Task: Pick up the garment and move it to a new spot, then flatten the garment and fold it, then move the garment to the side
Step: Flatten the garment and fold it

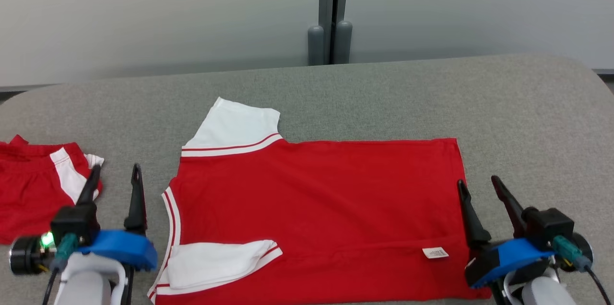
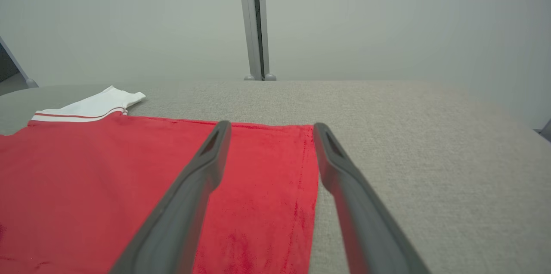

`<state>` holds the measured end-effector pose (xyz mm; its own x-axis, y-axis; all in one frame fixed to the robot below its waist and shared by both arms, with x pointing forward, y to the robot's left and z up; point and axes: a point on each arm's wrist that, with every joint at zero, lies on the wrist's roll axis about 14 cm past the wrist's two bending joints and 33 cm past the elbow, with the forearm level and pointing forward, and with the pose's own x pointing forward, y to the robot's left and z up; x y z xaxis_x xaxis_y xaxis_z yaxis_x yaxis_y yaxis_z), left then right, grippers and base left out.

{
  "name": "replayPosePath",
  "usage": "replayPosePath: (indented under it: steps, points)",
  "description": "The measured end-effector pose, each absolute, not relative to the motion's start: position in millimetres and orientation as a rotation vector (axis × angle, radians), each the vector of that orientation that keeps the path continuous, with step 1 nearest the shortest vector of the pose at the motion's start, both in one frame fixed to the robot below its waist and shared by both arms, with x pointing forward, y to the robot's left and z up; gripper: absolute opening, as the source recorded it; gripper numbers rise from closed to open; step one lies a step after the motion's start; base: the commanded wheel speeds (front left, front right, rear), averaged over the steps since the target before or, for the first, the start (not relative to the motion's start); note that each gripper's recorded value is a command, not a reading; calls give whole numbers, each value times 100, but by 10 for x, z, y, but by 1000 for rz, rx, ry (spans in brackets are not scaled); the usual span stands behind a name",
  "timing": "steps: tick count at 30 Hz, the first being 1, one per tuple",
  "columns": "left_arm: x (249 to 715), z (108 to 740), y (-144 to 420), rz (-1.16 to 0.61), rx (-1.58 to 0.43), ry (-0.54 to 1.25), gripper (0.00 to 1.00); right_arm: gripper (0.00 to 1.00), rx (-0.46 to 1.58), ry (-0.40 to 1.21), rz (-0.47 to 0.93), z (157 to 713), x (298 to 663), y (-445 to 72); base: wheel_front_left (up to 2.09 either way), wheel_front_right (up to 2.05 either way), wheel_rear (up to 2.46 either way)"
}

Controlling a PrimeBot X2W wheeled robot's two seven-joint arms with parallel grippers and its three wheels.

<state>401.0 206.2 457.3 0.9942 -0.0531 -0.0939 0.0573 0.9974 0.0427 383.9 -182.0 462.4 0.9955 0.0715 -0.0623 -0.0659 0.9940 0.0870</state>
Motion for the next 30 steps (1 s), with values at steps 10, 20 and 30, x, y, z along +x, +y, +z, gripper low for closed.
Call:
replayPosePath:
  steps: [10,20,30]
  points:
    - [5332,5065,1543,-259,136,-5,100,100,-58,88,73,4788,4647,-2129,0,0,0]
    - [6161,4514,1126,-424,199,264,100,100,-115,200,83,4505,5136,-2286,0,0,0]
    - [6197,3675,1170,-458,248,576,100,100,-99,247,89,4253,5237,-2325,0,0,0]
